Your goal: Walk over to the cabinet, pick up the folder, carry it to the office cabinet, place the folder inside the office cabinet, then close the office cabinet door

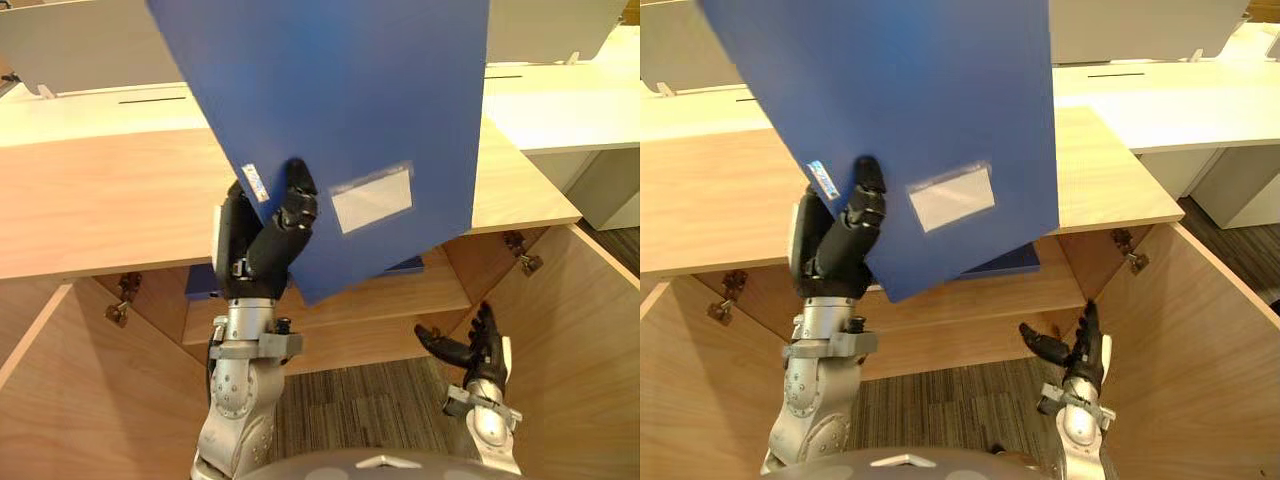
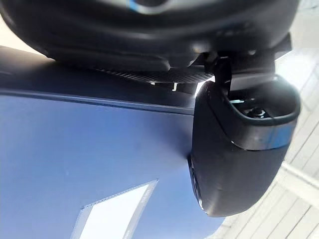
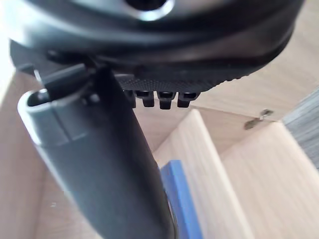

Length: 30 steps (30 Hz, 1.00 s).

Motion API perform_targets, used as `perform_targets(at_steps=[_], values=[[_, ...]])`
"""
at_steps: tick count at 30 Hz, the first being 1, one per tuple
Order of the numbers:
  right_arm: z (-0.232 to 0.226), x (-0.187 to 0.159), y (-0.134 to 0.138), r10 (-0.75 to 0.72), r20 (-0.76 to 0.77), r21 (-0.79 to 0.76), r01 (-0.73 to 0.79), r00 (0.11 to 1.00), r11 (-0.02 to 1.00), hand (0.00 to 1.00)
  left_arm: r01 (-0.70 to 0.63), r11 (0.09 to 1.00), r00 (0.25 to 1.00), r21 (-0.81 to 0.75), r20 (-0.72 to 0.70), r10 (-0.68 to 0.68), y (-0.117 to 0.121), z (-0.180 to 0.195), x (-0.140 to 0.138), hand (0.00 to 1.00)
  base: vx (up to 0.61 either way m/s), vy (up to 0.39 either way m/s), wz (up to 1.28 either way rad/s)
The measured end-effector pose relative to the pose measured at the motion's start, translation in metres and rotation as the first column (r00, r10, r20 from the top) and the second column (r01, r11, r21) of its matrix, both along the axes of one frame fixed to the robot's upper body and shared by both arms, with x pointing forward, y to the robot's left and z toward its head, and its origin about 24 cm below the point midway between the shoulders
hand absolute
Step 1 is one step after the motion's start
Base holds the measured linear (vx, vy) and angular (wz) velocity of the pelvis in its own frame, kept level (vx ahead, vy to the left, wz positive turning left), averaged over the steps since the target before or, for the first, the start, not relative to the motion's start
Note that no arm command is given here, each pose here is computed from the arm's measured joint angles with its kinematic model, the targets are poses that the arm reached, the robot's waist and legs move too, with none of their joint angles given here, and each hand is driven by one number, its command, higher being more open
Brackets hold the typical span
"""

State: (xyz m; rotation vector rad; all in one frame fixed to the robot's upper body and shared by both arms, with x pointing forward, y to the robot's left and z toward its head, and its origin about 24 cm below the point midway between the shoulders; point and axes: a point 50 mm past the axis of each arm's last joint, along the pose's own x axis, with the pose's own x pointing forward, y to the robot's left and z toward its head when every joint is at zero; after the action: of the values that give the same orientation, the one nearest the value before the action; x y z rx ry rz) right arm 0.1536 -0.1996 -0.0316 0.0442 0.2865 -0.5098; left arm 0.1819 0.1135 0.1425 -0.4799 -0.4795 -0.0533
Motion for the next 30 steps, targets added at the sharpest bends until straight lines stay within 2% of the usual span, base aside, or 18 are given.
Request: perform_targets(at_steps=[6,14,16,23,30], values=[[0.057,0.014,-0.004,0.014,0.272,-0.065,0.004,0.962,0.998,1.0,-0.064,0.998,0.998,0.012,-0.028,0.064,0.014,-0.006,-0.005,0.0,0.0,-0.002,-0.05],[0.119,0.03,-0.004,0.08,0.535,-0.131,-0.011,0.841,0.991,1.0,-0.089,0.994,0.995,0.062,-0.048,0.092,0.026,-0.015,-0.004,0.0,-0.01,0.0,-0.04],[0.134,0.037,-0.003,0.119,0.605,-0.145,-0.038,0.787,0.989,1.0,-0.07,0.995,0.995,0.077,-0.07,0.076,0.025,-0.021,-0.002,0.0,0.0,0.0,0.0],[0.153,0.048,-0.004,0.231,0.69,-0.142,-0.184,0.687,0.973,1.0,-0.01,0.994,0.994,0.113,-0.11,0.022,0.021,-0.035,0.002,0.0,0.0,0.0,0.0],[0.161,0.064,-0.001,0.394,0.677,-0.224,-0.336,0.621,0.915,1.0,0.042,0.992,0.995,0.12,-0.096,-0.03,0.02,-0.034,0.002,0.0,0.0,0.0,0.0]])
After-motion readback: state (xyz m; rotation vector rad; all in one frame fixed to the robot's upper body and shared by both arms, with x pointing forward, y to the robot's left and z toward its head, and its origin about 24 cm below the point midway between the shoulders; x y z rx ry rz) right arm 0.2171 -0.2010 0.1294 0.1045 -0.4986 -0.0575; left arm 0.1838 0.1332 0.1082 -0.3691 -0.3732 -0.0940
